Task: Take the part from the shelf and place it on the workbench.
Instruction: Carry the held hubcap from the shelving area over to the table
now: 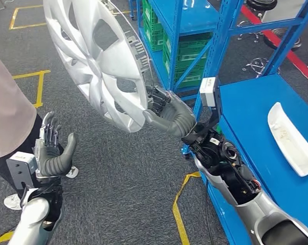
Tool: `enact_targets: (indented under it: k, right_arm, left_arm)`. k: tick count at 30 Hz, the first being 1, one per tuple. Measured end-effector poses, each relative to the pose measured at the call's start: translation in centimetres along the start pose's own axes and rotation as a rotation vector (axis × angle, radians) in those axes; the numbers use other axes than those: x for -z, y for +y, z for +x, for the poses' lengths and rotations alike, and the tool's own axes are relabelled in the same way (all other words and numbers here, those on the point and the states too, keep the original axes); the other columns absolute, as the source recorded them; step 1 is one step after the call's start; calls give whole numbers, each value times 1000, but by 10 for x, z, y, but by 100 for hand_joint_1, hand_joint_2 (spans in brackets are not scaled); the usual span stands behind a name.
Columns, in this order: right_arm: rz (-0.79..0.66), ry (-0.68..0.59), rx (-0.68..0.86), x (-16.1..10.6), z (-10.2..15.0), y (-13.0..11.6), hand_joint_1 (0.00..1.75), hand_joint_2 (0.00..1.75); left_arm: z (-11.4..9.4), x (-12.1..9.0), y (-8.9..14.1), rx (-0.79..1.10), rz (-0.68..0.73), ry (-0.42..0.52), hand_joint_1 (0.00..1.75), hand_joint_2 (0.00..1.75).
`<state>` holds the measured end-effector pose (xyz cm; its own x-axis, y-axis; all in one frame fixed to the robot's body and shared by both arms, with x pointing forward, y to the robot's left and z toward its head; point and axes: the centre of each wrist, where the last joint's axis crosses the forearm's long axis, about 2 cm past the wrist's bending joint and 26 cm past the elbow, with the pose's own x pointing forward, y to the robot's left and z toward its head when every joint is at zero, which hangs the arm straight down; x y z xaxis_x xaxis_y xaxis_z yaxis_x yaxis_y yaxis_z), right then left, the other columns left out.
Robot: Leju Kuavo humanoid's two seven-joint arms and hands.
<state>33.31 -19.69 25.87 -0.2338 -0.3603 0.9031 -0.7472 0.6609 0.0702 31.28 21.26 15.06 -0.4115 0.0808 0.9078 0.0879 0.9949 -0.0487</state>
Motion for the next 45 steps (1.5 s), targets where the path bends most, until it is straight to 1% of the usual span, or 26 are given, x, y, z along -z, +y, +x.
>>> enact_targets:
  k: [16, 26, 33, 45]
  right_arm:
    - [-3, -3, -2, 1, 0, -1, 175, 175]
    - [-24, 14, 2, -5, -5, -4, 175, 175]
    - [-26, 15, 1, -6, -5, -6, 175, 175]
    - [-18, 16, 7, -6, -5, -8, 175, 175]
  left_arm:
    - [0, -1, 5, 12, 13, -1, 0, 175]
    - [-1, -8, 7, 19, 31, 9, 0, 175]
    - [2, -10, 8, 19, 47, 19, 0, 175]
    - [7, -5, 12, 26, 50, 4, 0, 175]
